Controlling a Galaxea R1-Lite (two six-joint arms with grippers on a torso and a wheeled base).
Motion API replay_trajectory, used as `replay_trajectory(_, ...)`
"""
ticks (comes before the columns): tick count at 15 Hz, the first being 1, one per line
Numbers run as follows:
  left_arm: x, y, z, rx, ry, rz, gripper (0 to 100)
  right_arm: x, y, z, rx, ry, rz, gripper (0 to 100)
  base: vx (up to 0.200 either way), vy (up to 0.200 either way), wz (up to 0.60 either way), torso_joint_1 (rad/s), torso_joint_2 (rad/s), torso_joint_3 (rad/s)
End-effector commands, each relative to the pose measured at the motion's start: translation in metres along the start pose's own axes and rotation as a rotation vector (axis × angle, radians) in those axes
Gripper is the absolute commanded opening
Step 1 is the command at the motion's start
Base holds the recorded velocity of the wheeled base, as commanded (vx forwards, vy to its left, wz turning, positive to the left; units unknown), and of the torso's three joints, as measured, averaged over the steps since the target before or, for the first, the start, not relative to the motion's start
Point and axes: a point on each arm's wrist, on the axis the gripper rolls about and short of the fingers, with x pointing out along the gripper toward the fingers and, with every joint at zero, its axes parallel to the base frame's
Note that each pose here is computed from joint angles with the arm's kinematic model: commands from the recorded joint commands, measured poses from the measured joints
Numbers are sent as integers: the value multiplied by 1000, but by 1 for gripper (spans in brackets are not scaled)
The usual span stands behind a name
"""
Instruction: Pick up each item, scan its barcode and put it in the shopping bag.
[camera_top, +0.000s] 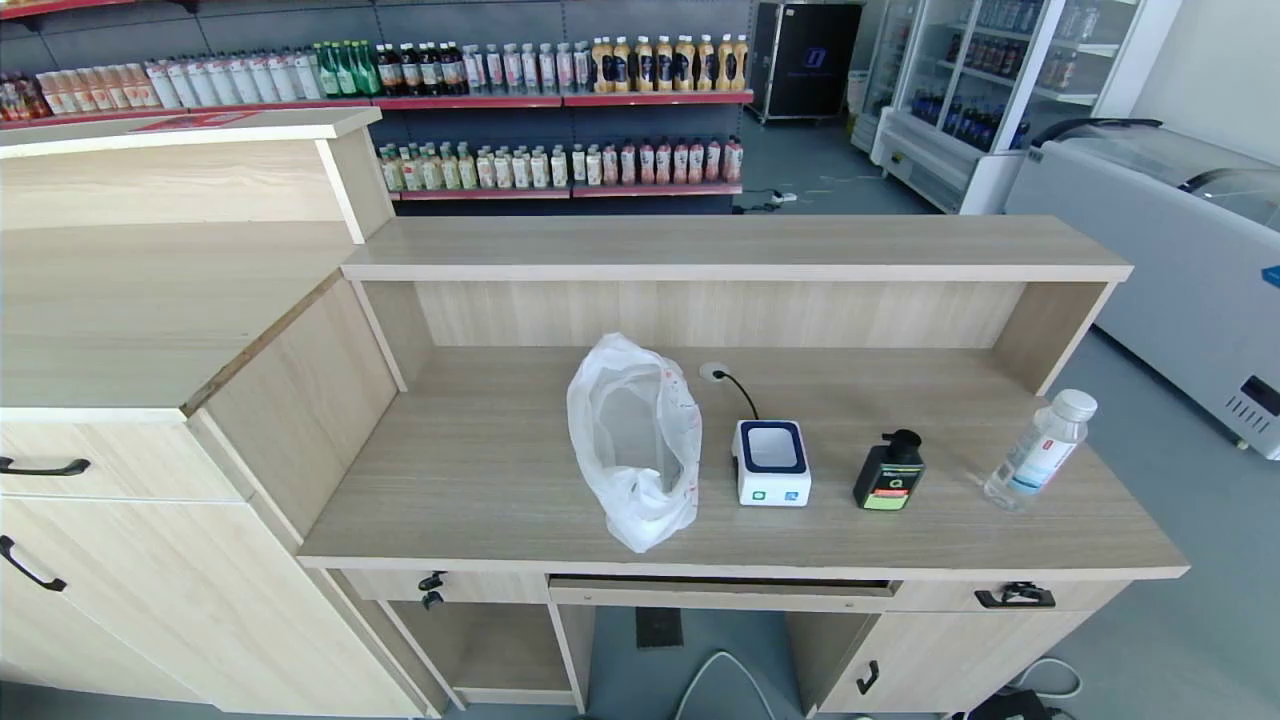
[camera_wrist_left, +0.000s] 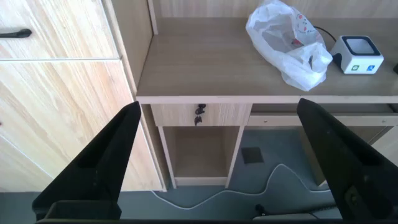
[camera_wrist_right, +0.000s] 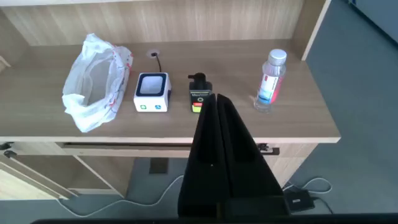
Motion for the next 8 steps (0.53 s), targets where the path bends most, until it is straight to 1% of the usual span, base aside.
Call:
replay_trajectory(1, 0, 0, 0, 0, 0, 0, 100, 149, -17, 51, -82, 129, -96, 0, 0, 0, 0, 0, 0, 0)
replay_trajectory(2, 0, 0, 0, 0, 0, 0, 100, 177, -21, 29, -108, 127, -93, 100, 0, 0, 0, 0, 0, 0)
replay_trajectory(3, 0, 0, 0, 0, 0, 0, 100, 185, -22, 22, -123, 131, -90, 100, 0, 0, 0, 0, 0, 0)
replay_trajectory(4, 0, 0, 0, 0, 0, 0, 100, 201, -24, 5, -157, 148, -88, 100, 0, 0, 0, 0, 0, 0)
replay_trajectory(5, 0, 0, 0, 0, 0, 0, 100, 223, -29, -24, -163, 188, -72, 100, 0, 0, 0, 0, 0, 0)
replay_trajectory(6, 0, 0, 0, 0, 0, 0, 100, 236, -30, -37, -158, 189, -26, 100, 0, 0, 0, 0, 0, 0)
replay_trajectory(7, 0, 0, 0, 0, 0, 0, 100, 241, -31, -43, -156, 193, 1, 100, 0, 0, 0, 0, 0, 0)
replay_trajectory(8, 0, 0, 0, 0, 0, 0, 100, 250, -38, -58, -187, 226, 37, 100, 0, 0, 0, 0, 0, 0)
